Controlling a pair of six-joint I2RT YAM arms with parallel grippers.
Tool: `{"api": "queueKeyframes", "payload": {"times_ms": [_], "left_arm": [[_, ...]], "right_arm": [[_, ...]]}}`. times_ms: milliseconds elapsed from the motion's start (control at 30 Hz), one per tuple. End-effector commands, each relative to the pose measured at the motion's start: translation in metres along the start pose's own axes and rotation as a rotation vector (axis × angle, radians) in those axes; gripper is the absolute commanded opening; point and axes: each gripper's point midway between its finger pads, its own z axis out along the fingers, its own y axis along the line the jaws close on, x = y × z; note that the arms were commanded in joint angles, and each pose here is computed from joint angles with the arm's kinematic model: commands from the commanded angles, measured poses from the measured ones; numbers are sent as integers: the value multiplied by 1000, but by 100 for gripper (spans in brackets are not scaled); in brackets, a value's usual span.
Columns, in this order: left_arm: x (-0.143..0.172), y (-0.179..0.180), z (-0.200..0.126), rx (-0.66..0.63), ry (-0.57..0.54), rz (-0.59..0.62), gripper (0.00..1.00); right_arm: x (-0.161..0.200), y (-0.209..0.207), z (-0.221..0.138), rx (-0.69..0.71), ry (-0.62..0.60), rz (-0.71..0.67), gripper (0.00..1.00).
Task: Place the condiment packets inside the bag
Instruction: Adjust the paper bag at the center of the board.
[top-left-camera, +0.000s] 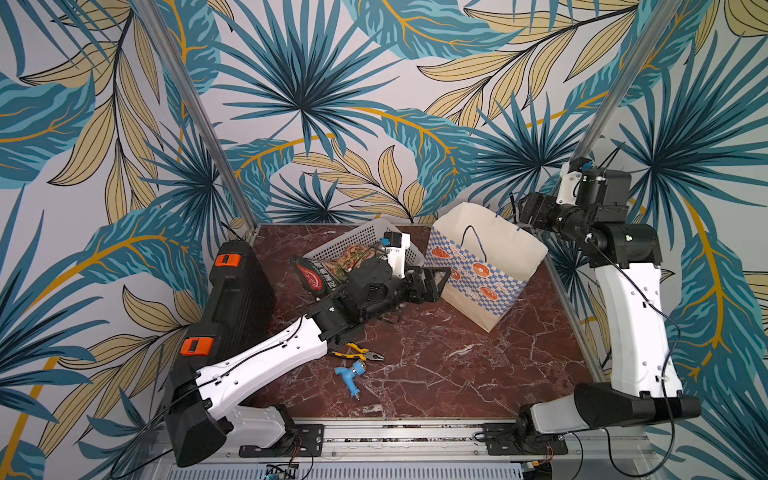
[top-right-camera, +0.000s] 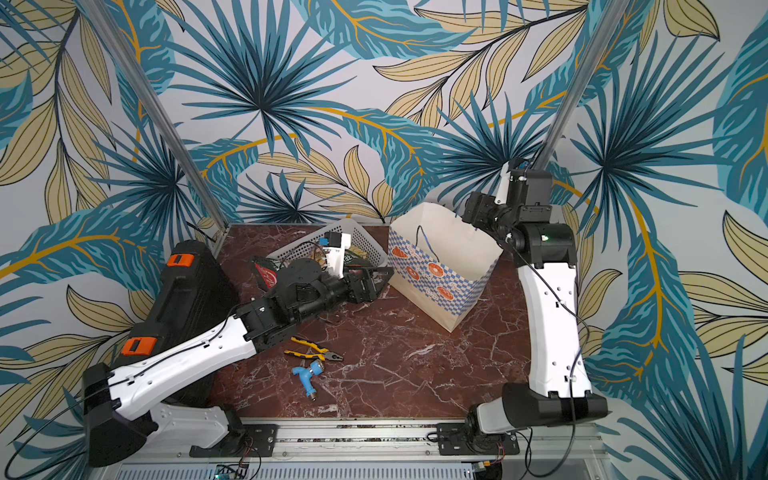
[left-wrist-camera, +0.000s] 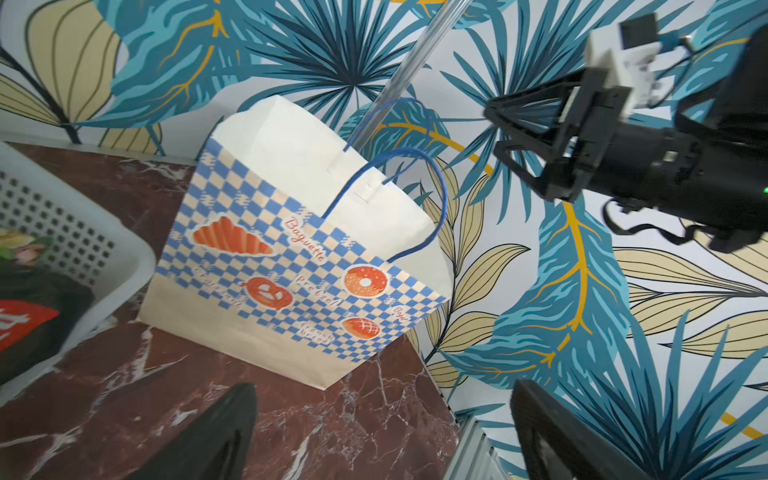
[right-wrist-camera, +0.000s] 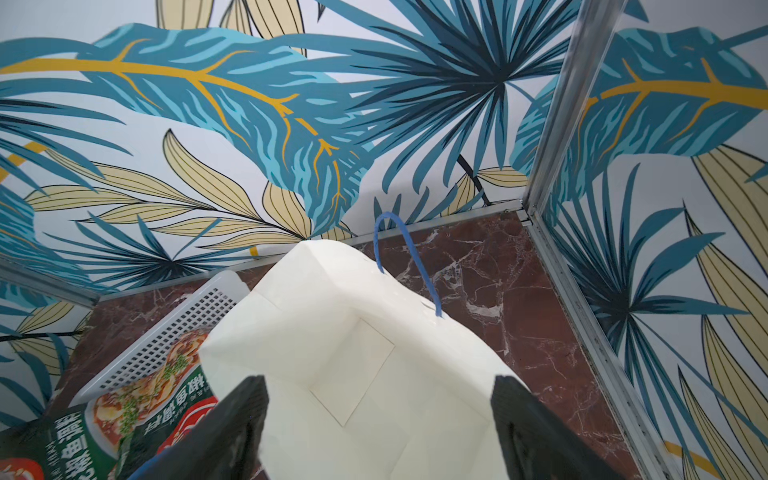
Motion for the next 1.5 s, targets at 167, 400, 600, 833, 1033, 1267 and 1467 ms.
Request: {"api": "queueKeyframes", "payload": {"times_ms": [167, 400, 600, 833, 1033, 1267, 1467], "left_arm": [[-32, -39, 56, 53, -34, -5, 100], [-40, -21, 99, -62, -58, -25, 86], [-54, -5, 104, -134, -80, -19, 30], [-88, 40, 65, -258, -101, 5, 0], [-112, 56, 53, -257, -53, 35, 0], [-119, 64, 66, -260, -12, 90, 0], [-132, 82, 74, -296, -16, 101, 0]], "right_arm": [[-16, -12, 66, -33, -9, 2, 79], [-16, -6, 106, -130, 45, -13, 61], [-7, -22, 113, -50, 79, -33, 20], [-22, -49, 62, 89, -1, 69, 11], [-7, -58, 25, 134, -44, 128, 11], [6, -74, -1, 221, -67, 133, 11], [18, -88, -1, 262, -39, 145, 11]]}}
